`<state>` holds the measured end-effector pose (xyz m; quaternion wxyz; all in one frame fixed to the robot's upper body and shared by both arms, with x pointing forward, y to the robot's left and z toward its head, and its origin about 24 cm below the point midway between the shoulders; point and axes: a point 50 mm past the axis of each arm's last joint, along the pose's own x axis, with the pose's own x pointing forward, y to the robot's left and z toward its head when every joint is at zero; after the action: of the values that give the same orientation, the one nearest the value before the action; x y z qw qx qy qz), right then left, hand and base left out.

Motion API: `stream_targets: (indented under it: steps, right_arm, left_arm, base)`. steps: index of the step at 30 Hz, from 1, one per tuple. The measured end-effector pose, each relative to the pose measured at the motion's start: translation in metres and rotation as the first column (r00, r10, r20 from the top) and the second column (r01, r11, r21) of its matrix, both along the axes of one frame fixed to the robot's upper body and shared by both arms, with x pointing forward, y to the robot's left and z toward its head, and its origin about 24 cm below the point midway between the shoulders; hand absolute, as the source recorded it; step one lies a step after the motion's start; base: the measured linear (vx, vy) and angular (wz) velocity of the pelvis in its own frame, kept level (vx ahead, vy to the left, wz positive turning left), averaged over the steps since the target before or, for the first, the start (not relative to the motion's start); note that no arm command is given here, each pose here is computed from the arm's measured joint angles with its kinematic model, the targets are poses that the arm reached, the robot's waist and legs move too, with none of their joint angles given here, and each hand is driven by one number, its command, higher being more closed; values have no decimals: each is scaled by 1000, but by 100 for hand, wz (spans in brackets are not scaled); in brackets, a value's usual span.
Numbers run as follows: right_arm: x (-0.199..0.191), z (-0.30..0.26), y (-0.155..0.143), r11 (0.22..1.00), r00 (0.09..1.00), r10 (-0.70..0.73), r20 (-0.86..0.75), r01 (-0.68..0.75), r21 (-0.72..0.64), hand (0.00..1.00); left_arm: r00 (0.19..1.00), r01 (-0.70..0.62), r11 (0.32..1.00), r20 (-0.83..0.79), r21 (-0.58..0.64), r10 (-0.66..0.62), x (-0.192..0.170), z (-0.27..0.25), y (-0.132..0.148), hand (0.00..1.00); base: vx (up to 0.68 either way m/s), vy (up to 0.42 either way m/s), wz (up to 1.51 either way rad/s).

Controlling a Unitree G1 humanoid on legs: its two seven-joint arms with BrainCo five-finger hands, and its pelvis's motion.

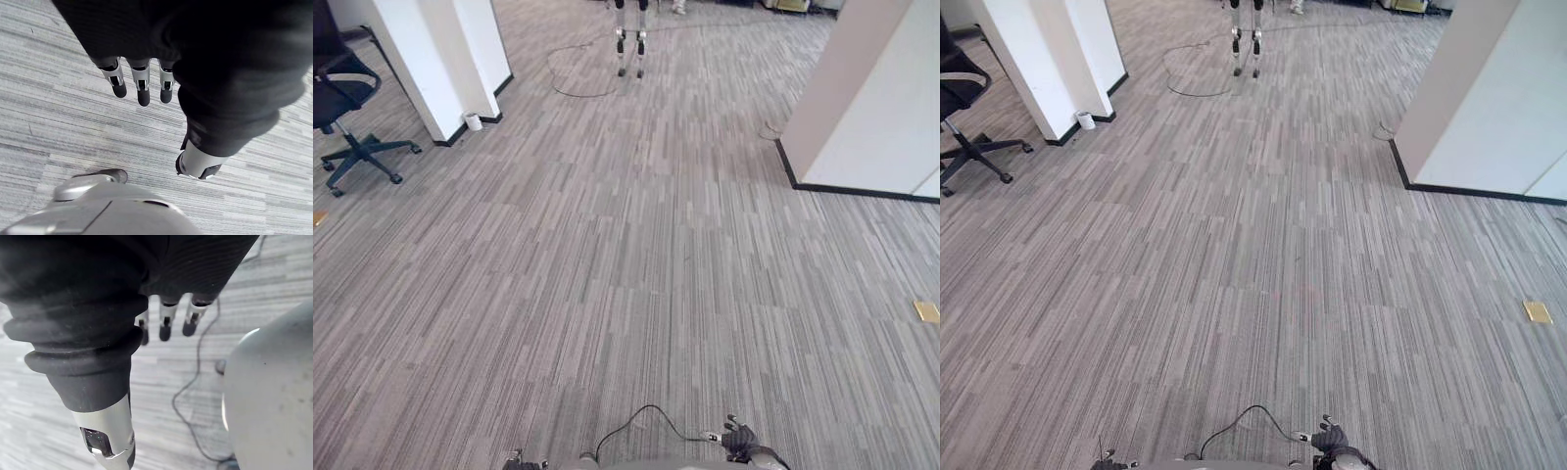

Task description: Organize washtable

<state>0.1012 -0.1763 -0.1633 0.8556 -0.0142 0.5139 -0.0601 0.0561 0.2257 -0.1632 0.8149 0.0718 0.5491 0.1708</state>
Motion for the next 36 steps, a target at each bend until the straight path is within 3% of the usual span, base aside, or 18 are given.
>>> stream_targets:
  steps: [11,18,23,29,34,36]
  right_arm:
    - [19,7,-15,996,997,69,41,-67,-59,0]
    - [13,3,-7,994,994,107,8,-107,-35,0]
    - [11,2,3,996,996,88,14,-88,-3,0]
    - [26,11,-10,998,993,-56,105,53,30,0]
    - [16,13,-28,979,970,-205,128,204,22,0]
    - [21,16,-37,963,952,-270,148,270,18,0]
  left_arm:
    - [996,-82,995,13,-56,83,-4,-3,-16,0]
    - [989,-147,988,-16,-39,147,-22,-3,-7,0]
    - [996,-94,996,-9,-3,93,-18,0,5,0]
    - [998,-43,999,35,-21,44,7,1,-4,0]
    - [993,-60,997,102,-47,64,25,4,-13,0]
    - [984,-98,989,137,-106,112,36,4,-31,0]
  base:
    - [-26,36,-2]
    - [257,148,-20]
    - [349,132,7]
    - [422,17,3]
    - [651,-129,27]
    - [607,-125,21]
